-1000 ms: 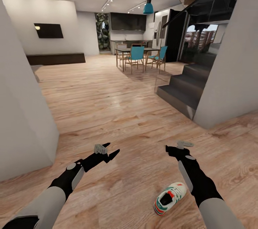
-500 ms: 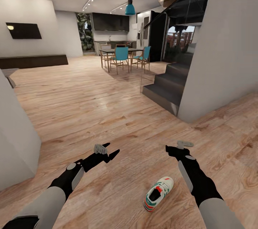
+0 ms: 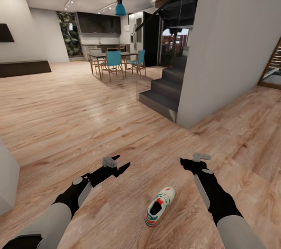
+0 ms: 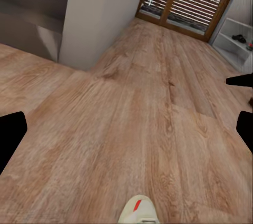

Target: Pick up the two gym shoes and the two sandals from the corridor floor and place them onto the hallstand (shoe rack) in the corridor, making sure they are on the rack and not on the floor. Arrange them so the two gym shoes are next to each other and the two sandals are next to each other.

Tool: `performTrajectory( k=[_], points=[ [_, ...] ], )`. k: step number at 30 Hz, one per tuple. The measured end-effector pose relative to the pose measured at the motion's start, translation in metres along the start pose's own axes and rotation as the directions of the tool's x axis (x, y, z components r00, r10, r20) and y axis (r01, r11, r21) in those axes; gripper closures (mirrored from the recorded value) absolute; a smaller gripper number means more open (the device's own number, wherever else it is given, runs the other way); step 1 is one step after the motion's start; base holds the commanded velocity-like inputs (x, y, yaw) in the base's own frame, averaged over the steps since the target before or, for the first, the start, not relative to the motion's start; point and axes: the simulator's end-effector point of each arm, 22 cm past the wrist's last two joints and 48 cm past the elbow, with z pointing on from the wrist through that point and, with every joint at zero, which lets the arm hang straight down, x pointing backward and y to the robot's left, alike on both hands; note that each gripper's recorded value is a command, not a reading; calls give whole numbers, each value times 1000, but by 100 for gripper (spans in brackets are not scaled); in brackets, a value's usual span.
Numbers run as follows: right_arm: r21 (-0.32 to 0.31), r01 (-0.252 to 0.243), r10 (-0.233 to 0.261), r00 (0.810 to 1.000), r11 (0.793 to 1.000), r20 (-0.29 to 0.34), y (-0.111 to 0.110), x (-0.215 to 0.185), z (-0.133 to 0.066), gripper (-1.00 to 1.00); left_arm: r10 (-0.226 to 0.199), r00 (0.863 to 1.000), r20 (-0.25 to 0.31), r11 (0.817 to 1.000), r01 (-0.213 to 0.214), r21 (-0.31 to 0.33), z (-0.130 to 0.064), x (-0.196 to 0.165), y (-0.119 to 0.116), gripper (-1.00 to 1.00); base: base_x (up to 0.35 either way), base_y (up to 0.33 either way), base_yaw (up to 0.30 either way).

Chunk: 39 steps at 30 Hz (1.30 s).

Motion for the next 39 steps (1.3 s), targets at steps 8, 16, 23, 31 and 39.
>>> performTrajectory(
  k=[8,16,23,31,39],
  points=[
    [0,0,0,1000,1000,-4,0,2,1,-100,-3,1000,-2,1000,3,-1,0,2,1,-100,0,0,-293],
    [0,1,-1,1000,1000,-7,0,4,2,-100,-6,1000,-5,1000,6,-1,0,4,1,-100,0,0,-292],
    [1,1,-1,1000,1000,-10,0,6,3,-100,-7,1000,-7,1000,7,-1,0,6,1,-100,59,51,-292],
    [1,2,-2,1000,1000,-13,0,7,4,-100,-10,1000,-9,1000,10,-2,0,7,2,-100,161,221,-292],
    [1,2,-2,1000,1000,-16,0,9,5,-100,-12,1000,-11,1000,12,-3,0,9,3,-100,39,42,-292]
  ],
)
